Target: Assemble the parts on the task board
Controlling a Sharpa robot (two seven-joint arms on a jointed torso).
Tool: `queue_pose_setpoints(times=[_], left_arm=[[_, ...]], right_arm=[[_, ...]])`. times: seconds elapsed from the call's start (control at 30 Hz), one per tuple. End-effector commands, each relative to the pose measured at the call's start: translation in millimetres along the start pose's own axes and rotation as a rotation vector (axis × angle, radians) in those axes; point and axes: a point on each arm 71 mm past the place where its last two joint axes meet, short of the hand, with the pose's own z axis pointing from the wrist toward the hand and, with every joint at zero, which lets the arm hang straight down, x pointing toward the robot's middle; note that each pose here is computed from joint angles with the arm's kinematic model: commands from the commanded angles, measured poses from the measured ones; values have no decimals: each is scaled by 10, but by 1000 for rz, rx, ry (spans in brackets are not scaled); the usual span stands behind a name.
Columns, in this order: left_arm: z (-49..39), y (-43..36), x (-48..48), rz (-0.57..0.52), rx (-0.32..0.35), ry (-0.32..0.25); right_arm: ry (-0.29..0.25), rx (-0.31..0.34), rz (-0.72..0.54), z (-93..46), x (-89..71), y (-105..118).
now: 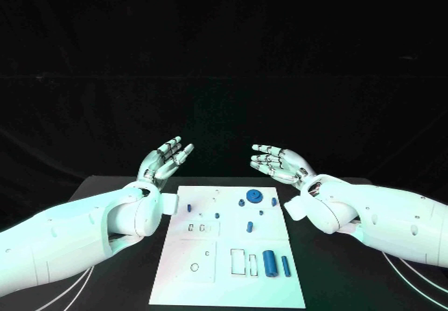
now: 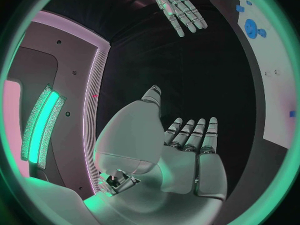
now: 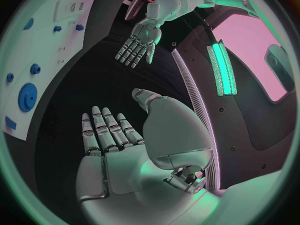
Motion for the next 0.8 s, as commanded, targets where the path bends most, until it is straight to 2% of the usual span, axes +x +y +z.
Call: queue_pose_setpoints(times=[0.03,0.23,0.43,0.6,0.8], left_arm=[[-17,-55,27,-29,22,33],[-74,-144,11,-43,29,59],[-136,-241,28,-45,34,114],[-195,-342,42,-52,35,154],[-247,-457,76,-65,39,177]], right_arm=[[24,-63,-125,9,-17,64],[54,-86,-278,69,-120,131],[134,-62,-483,130,-183,194],[206,-58,-741,147,-146,275],[204,-106,-958,176,-114,394]])
